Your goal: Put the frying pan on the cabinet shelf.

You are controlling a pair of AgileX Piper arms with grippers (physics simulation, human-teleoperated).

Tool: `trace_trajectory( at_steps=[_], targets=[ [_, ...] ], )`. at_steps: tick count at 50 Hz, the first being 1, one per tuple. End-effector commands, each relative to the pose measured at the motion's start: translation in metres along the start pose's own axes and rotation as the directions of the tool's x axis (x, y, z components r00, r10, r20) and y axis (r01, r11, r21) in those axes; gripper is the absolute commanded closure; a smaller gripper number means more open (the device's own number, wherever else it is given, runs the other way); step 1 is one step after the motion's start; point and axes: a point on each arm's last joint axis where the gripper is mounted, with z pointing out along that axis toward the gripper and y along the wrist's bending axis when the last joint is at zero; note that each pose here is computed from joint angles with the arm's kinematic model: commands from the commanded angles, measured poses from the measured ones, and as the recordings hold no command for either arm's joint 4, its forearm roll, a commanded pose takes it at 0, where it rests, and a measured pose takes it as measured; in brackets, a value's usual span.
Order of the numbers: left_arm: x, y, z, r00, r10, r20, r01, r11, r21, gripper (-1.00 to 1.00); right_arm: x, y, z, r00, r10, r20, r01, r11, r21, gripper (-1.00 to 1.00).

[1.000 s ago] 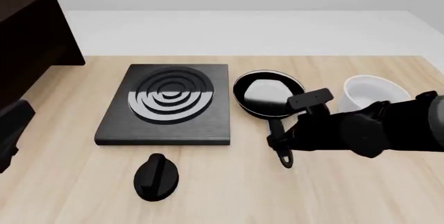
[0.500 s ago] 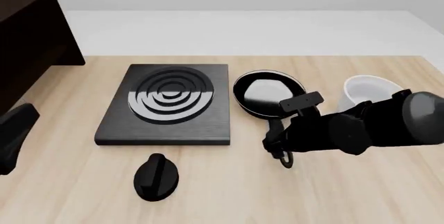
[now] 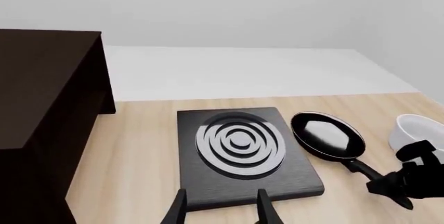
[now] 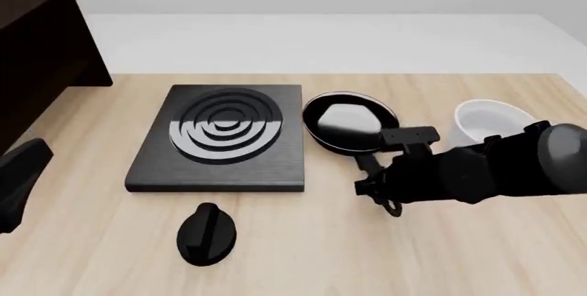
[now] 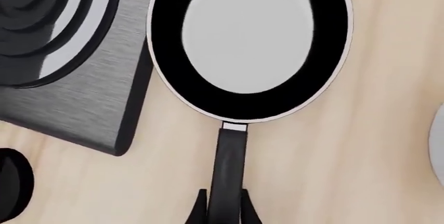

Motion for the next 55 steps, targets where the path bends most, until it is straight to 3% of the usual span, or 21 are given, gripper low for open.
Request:
trace_trajectory(
  at_steps=[1,5,14,23,25,27,30,34,35,38,41,43,45,47,50,52,55],
  targets=[
    [0.0,0.0,0.0,1.0,0.003,-0.001,-0.003,1.0,0.002,-1.0,-0.01,-0.004,-0.02,0.984,-0.164,0.068,0.164,0.986,0.009,1.0],
    [0.0,0.0,0.0,1.0,0.004,-0.001,-0.004,1.0,0.004,-1.0,-0.02,-0.022,-0.039,0.981,-0.139,0.134,0.133,0.99,0.054,1.0],
    [0.0,-0.001,0.0,1.0,0.008,-0.003,-0.008,1.0,0.011,-1.0,-0.022,-0.027,-0.056,0.97,-0.155,0.187,0.144,0.987,0.072,1.0],
    [0.002,-0.001,0.002,1.0,0.009,-0.004,-0.009,1.0,0.013,-1.0,-0.034,-0.029,-0.089,0.928,-0.238,0.286,0.214,0.97,0.112,1.0],
    [0.001,-0.001,0.001,1.0,0.005,-0.004,-0.005,1.0,0.013,-1.0,-0.036,-0.026,-0.092,0.927,-0.233,0.295,0.211,0.972,0.104,1.0],
    [0.001,0.0,0.001,1.0,-0.005,-0.004,0.005,1.0,0.009,-1.0,-0.036,-0.027,-0.097,0.908,-0.279,0.312,0.252,0.96,0.125,1.0],
    [0.001,-0.001,0.002,1.0,-0.012,-0.006,0.012,1.0,0.011,-1.0,-0.039,-0.024,-0.1,0.912,-0.253,0.324,0.229,0.967,0.11,1.0],
    [0.001,-0.001,0.001,0.999,-0.032,-0.008,0.033,0.999,0.022,-1.0,-0.046,-0.019,-0.113,0.884,-0.284,0.373,0.258,0.959,0.119,1.0],
    [0.001,-0.002,0.001,0.999,-0.031,-0.011,0.031,0.999,0.041,-1.0,-0.046,-0.018,-0.113,0.883,-0.286,0.371,0.262,0.958,0.114,1.0],
    [-0.002,-0.003,0.001,0.997,-0.072,-0.007,0.073,0.996,0.042,-1.0,-0.048,-0.012,-0.115,0.878,-0.291,0.38,0.274,0.957,0.1,1.0],
    [-0.007,-0.003,0.0,0.992,-0.124,0.0,0.124,0.991,0.05,-1.0,-0.051,-0.006,-0.12,0.859,-0.321,0.398,0.308,0.946,0.099,1.0],
    [-0.009,-0.003,0.0,0.99,-0.14,0.008,0.139,0.989,0.043,-1.0,-0.054,-0.003,-0.122,0.861,-0.315,0.4,0.305,0.948,0.089,1.0],
    [-0.014,-0.004,-0.003,0.981,-0.194,0.022,0.193,0.979,0.061,-1.0,-0.057,0.004,-0.126,0.837,-0.355,0.417,0.35,0.932,0.092,1.0],
    [-0.014,-0.005,-0.002,0.968,-0.249,0.011,0.248,0.966,0.075,-1.0,-0.06,0.009,-0.125,0.842,-0.344,0.415,0.346,0.935,0.072,1.0],
    [-0.014,-0.007,-0.003,0.954,-0.3,0.002,0.298,0.948,0.109,-1.0,-0.066,0.016,-0.131,0.832,-0.347,0.434,0.357,0.932,0.059,1.0],
    [-0.011,-0.007,-0.001,0.925,-0.379,-0.009,0.377,0.919,0.116,-1.0,-0.069,0.02,-0.133,0.825,-0.354,0.44,0.369,0.928,0.054,1.0],
    [-0.009,-0.008,-0.001,0.895,-0.446,-0.025,0.445,0.885,0.136,-1.0,-0.074,0.032,-0.135,0.819,-0.362,0.445,0.392,0.92,0.027,1.0]
  ],
)
